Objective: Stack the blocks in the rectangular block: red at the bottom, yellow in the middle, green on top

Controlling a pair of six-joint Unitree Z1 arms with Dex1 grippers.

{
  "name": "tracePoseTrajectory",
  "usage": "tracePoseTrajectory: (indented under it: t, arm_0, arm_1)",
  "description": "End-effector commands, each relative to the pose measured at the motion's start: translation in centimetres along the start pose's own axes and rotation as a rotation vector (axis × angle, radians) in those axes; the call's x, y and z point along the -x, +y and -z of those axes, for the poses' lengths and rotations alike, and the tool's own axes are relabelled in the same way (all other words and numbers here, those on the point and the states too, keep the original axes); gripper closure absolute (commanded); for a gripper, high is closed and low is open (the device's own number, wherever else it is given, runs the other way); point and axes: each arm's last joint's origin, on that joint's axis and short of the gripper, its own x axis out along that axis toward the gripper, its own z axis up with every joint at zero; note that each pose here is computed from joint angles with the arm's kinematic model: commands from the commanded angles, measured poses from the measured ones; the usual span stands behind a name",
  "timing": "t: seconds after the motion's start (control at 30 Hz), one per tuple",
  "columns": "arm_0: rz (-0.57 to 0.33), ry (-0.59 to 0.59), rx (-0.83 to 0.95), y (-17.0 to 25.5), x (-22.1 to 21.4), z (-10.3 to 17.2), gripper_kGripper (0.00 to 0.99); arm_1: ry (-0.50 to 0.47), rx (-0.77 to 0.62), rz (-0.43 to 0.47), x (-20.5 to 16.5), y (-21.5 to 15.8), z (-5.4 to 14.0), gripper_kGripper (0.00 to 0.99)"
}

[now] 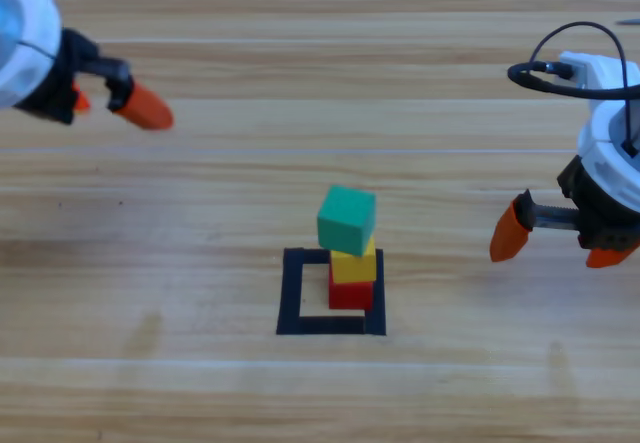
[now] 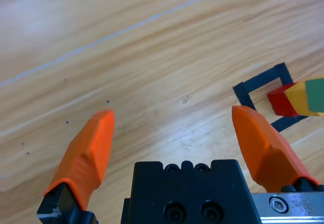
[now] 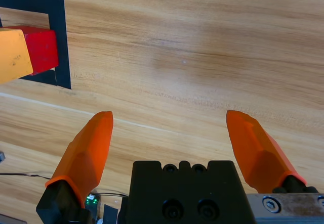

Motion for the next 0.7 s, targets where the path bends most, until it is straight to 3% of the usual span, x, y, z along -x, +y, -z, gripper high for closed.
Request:
tracePoseTrajectory:
  t: [0.03,0.47,0.7]
  arm_0:
    - [0.012,-0.112,-0.077,-0.4,2.3,2.9,0.0]
    - [0.025,0.047,-0.194,-5.2,-3.3,2.8,0.0]
    - [0.027,0.07,-0.197,-5.8,-4.2,3.0,0.0]
  arm_1:
    - [-0.021,-0.024,-0.006,0.5,-0.8,-0.2,0.001]
    - [-0.025,-0.024,0.0,0.5,-0.8,-0.2,0.001]
    - [-0.025,-0.023,0.0,0.5,-0.8,-0.2,0.001]
